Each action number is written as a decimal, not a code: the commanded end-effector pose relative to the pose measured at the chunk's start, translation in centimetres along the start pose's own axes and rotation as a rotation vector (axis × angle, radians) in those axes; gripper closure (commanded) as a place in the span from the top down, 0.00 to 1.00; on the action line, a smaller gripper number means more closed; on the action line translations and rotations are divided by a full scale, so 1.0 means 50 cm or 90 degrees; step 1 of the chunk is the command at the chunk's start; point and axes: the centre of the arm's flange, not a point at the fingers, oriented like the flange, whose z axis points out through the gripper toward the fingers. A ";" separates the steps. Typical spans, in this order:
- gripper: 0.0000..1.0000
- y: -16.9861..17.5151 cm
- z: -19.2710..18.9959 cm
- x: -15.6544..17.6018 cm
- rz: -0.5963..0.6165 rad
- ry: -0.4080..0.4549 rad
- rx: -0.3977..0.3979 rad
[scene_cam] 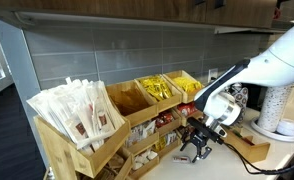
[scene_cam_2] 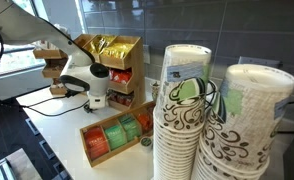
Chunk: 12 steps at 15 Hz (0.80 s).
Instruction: Lift the tomato ketchup from the cupboard and put it on the bottom second shelf to the right
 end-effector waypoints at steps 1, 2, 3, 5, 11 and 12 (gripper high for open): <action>1.00 0.003 0.024 -0.004 0.013 -0.013 -0.017; 1.00 0.003 0.027 -0.005 0.015 -0.012 -0.018; 0.97 0.004 0.029 -0.005 0.017 -0.012 -0.019; 0.75 0.003 0.029 -0.005 0.021 -0.010 -0.018; 0.28 0.006 0.034 -0.006 0.030 -0.013 -0.023; 0.21 0.006 0.035 -0.006 0.030 -0.013 -0.024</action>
